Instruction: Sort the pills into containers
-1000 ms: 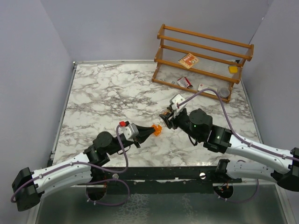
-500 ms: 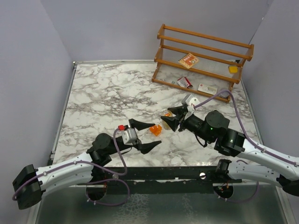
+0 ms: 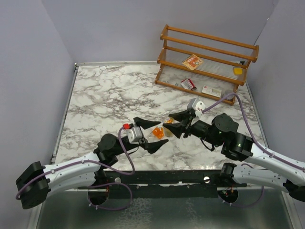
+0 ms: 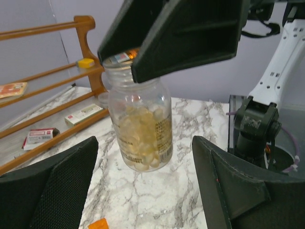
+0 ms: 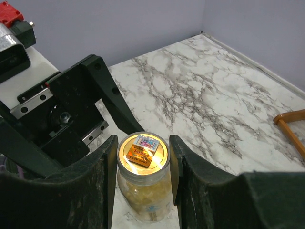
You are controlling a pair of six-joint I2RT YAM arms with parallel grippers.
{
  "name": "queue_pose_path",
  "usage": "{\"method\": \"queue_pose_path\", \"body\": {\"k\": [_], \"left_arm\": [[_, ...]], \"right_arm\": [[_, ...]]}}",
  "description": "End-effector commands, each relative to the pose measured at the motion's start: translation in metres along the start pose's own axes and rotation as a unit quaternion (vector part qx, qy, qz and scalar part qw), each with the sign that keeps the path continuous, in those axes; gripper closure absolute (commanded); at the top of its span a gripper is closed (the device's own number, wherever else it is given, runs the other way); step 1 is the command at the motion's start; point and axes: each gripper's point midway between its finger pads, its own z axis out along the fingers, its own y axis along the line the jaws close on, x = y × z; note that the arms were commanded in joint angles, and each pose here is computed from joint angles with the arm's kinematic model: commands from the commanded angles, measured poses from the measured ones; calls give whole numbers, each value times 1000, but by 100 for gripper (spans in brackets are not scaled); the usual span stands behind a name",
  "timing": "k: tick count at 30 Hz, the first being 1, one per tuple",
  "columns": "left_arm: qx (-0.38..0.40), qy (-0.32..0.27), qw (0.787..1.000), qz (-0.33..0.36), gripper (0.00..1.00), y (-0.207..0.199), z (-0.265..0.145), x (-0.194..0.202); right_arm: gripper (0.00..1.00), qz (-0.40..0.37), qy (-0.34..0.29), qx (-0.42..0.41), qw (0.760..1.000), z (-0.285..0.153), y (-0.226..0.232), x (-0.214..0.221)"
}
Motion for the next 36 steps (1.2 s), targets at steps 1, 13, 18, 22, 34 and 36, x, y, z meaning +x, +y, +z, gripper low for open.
{"method": "queue_pose_path", "body": {"k": [1,13,18,22,34,36], "left_arm": [[-19,-55,998,3,18,5,-1,-31],[-3,-43,999,-8,13,2,10,-23],[2,-49,999,-9,13,1,12,-26],[4,-53,999,-8,15,0,14,-28],[30,-48,998,-12,42,-7,22,-25],[30,-48,998,-12,61,-7,22,-25]], "right_arm": [[99,8,-42,-25,999,-3,10,-26],[99,12,-53,-53,997,-2,20,-33],[99,16,-51,-65,996,-1,25,-30],[99,19,-52,-74,996,-1,28,-30],[99,18,-56,-83,995,0,31,-31],[99,19,-54,-81,995,0,31,-29]]}}
